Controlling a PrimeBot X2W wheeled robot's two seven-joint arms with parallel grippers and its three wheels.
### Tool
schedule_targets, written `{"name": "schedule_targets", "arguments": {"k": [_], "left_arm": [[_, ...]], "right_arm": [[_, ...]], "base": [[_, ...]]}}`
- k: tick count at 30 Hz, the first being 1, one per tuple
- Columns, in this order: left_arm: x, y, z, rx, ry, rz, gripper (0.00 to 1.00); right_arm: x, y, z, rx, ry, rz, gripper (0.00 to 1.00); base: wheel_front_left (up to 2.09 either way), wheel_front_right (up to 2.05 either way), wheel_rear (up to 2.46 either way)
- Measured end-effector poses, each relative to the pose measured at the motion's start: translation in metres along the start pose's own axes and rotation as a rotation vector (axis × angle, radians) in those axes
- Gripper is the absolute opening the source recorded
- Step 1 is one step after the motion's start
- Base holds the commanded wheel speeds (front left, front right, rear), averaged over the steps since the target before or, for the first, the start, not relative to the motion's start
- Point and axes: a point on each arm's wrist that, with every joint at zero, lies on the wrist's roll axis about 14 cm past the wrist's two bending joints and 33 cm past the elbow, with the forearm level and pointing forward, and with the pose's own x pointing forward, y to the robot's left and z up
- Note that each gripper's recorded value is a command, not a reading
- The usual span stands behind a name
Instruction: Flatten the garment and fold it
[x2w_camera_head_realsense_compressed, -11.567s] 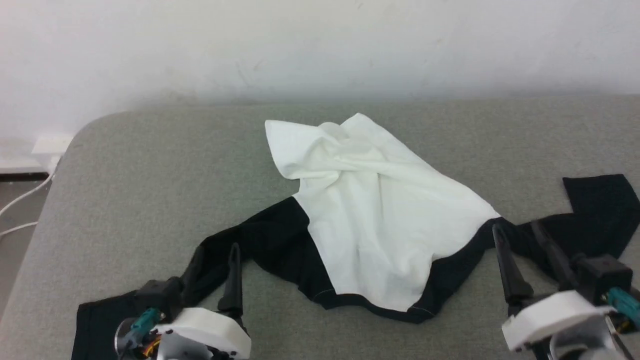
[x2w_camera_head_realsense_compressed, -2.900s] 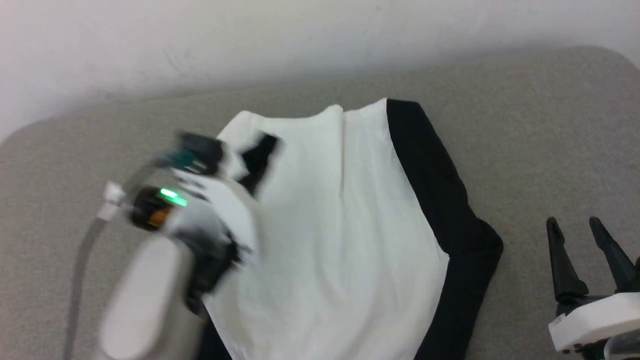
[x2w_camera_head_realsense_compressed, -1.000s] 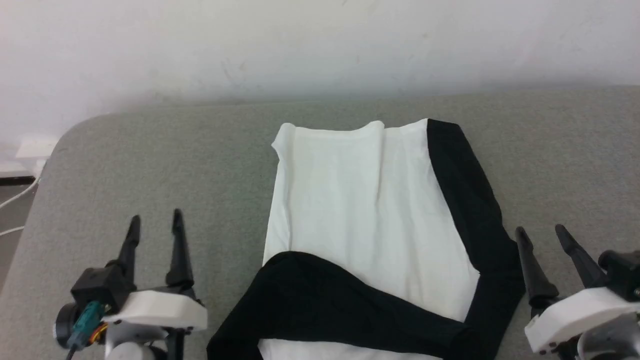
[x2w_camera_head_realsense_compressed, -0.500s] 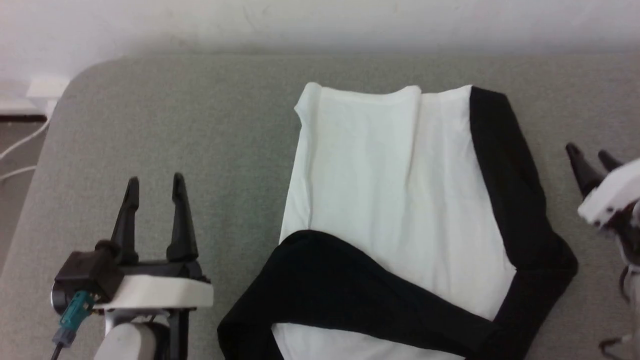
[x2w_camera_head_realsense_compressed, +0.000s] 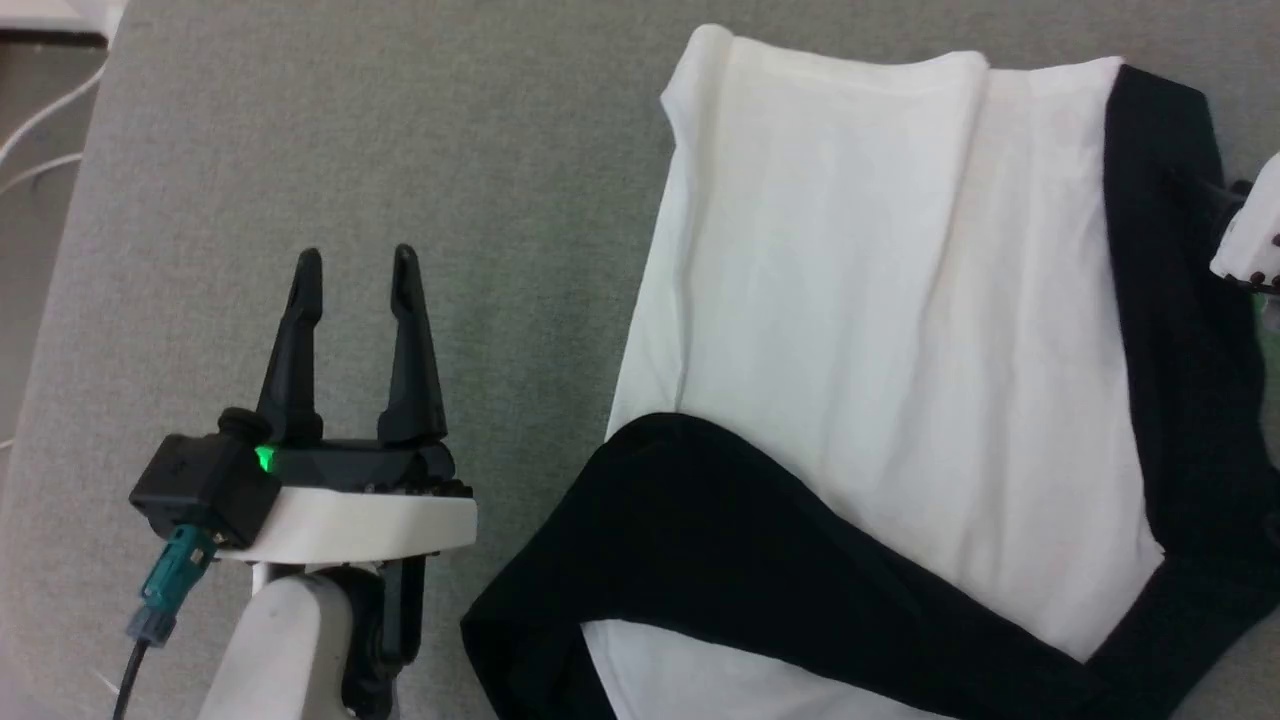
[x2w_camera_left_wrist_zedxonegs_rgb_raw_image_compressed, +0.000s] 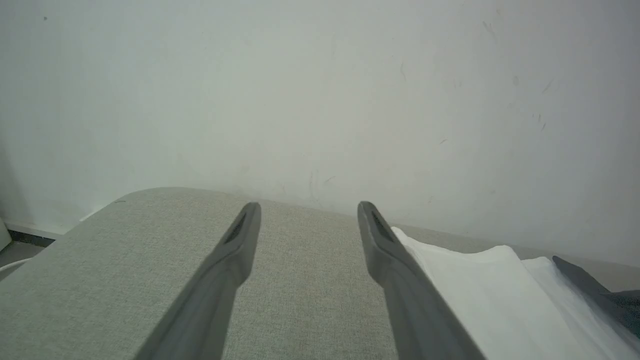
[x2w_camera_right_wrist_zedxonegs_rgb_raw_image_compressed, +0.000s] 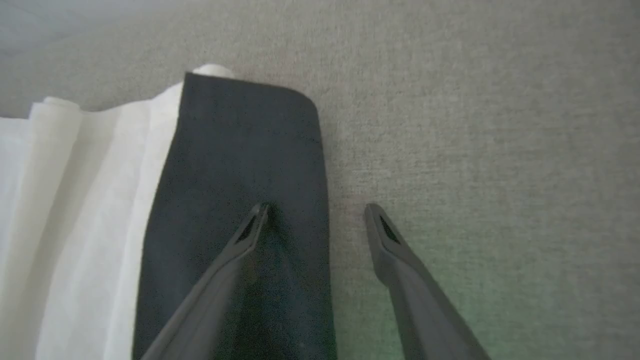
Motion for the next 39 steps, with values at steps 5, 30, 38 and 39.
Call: {"name": "schedule_targets", "arguments": {"k": [5,30,38,39], "left_arm": [[-0.003,0.014,-0.010,0.020,0.029,0.040,1.00],[-0.058,0.026,0.023,0.018,0.010,0.092,1.00],[-0.076,0.017,0.047,0.011,-0.027,0.056,1.00],[-0.077,0.015,0.051,0.010,-0.036,0.048,1.00]], "right_arm": [[0.020,0.002,-0.013,0.025,0.101,0.005,0.47],[-0.124,0.106,0.067,-0.223,-0.597,0.217,0.00],[-0.189,0.211,-0.021,-0.231,-0.563,0.512,0.00],[-0.192,0.218,-0.034,-0.223,-0.542,0.537,0.00]], "base": [[0.00,0.00,0.00],[0.00,0.00,0.00],[0.00,0.00,0.00],[0.00,0.00,0.00]]}}
